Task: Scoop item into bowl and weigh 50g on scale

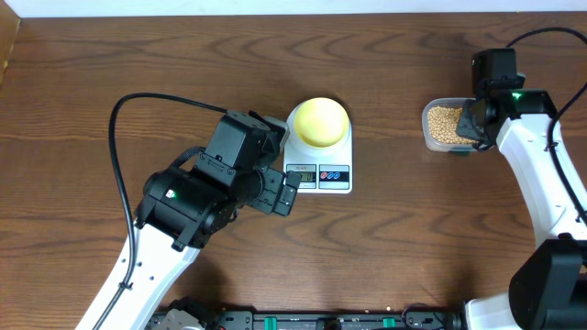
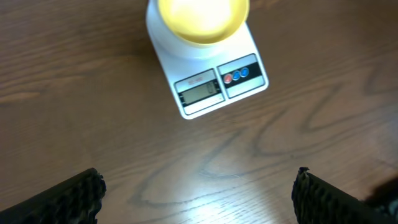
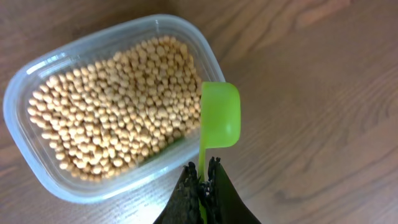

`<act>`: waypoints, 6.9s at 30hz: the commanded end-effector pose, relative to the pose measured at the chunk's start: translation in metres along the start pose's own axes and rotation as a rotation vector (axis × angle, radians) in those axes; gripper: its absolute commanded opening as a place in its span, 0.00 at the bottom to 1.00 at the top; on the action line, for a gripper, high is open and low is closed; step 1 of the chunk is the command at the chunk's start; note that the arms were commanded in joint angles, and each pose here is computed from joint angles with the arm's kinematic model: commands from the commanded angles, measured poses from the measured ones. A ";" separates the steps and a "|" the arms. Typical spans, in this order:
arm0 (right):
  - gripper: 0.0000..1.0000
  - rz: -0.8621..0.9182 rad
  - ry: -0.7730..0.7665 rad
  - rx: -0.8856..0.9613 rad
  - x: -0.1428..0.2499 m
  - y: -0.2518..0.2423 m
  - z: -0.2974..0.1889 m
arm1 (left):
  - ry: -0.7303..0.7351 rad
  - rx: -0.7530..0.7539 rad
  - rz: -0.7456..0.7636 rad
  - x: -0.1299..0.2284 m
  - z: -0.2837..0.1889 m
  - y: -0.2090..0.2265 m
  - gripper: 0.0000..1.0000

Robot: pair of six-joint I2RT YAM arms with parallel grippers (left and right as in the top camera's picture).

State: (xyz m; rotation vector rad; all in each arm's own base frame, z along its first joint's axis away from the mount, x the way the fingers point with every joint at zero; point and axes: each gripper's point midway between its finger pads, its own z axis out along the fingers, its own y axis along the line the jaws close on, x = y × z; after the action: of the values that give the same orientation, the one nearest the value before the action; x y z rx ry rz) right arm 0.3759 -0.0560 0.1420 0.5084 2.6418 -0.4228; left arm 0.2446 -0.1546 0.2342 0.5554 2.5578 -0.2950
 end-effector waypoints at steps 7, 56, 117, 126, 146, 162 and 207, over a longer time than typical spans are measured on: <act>0.01 -0.030 -0.034 -0.017 -0.010 0.005 0.002 | 0.000 0.178 -0.001 0.002 -0.010 -0.030 0.98; 0.01 0.087 0.326 -0.515 0.030 0.042 0.038 | -0.191 0.145 0.116 0.001 -0.062 -0.025 0.99; 0.01 0.418 0.195 -1.486 -0.024 0.007 -0.031 | -0.191 0.145 0.116 0.001 -0.062 -0.025 0.99; 0.01 0.232 0.294 -1.591 -0.008 0.080 -0.065 | -0.191 0.145 0.116 0.001 -0.062 -0.025 0.99; 0.01 -0.068 0.355 -1.641 0.015 0.222 -0.126 | -0.191 0.145 0.116 0.001 -0.062 -0.025 0.99; 0.01 -0.119 0.353 -1.444 0.045 0.246 -0.103 | -0.191 0.145 0.116 0.001 -0.062 -0.025 0.99; 0.01 -0.645 -0.010 -0.826 0.059 0.269 -0.112 | -0.191 0.145 0.116 0.001 -0.062 -0.025 0.99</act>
State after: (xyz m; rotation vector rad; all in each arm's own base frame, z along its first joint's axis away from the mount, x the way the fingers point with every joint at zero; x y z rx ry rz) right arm 0.3894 0.2412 0.1450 -0.5400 2.6569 0.6231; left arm 0.2050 -0.1585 0.2866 0.6834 2.3343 -0.4844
